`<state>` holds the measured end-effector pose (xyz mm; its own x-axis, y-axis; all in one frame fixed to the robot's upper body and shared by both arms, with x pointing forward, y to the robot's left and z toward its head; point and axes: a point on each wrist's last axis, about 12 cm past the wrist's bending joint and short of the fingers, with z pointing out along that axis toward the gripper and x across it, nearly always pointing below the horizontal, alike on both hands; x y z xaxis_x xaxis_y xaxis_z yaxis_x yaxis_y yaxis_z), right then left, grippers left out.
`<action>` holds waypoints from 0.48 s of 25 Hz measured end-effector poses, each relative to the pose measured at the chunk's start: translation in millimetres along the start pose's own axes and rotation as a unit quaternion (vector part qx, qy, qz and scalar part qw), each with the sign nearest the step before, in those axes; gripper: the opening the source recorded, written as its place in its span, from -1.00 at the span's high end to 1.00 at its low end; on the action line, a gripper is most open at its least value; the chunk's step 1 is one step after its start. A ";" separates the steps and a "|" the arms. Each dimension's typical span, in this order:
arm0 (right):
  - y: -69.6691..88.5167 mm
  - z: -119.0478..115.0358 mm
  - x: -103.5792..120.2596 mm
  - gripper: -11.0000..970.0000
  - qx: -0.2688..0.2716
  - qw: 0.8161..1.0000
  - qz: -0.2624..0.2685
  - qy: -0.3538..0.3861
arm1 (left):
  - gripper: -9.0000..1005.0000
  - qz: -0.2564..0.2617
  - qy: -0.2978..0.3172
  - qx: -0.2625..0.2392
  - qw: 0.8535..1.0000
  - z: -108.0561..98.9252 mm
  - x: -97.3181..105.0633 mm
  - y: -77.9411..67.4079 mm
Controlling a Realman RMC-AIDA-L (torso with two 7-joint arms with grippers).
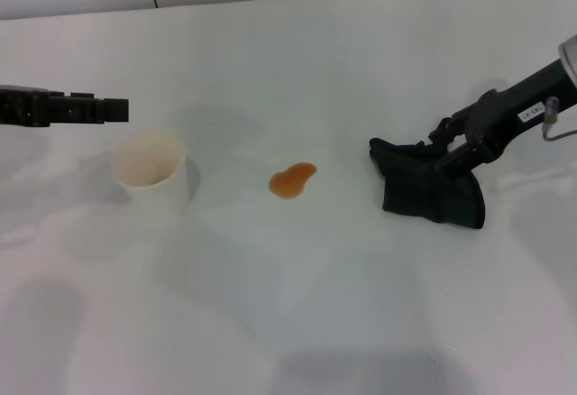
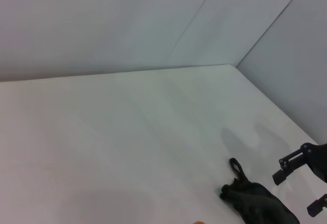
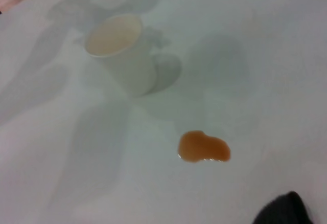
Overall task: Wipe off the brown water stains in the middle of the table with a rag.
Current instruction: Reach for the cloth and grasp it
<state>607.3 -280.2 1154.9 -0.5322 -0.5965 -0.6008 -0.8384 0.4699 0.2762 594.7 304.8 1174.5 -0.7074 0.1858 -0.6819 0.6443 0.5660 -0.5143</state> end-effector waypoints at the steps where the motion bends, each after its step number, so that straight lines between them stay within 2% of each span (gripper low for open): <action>1: 0.6 2.0 -1.7 -0.70 -0.002 1.000 0.002 0.000 | -0.78 0.001 0.000 0.000 1.000 0.2 -0.5 -0.1; 5: -1.5 12.4 -1.5 -0.70 0.006 1.000 0.011 0.002 | -0.78 0.003 -0.001 -0.003 1.000 0.6 -2.3 0.2; 10: -6.9 20.6 5.0 -0.59 0.026 0.999 0.028 0.010 | -0.78 0.004 -0.002 -0.004 1.000 1.0 -3.5 0.1; 12: -11.7 25.0 8.4 -0.59 0.045 0.998 0.035 0.022 | -0.78 0.005 -0.001 -0.003 1.000 1.4 -4.6 -0.2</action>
<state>615.5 -274.5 1127.9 -0.5953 -0.5867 -0.5490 -0.7860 0.5670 0.2463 598.2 302.7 1177.0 -0.7003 0.1898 -0.6881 0.6495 0.5694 -0.5040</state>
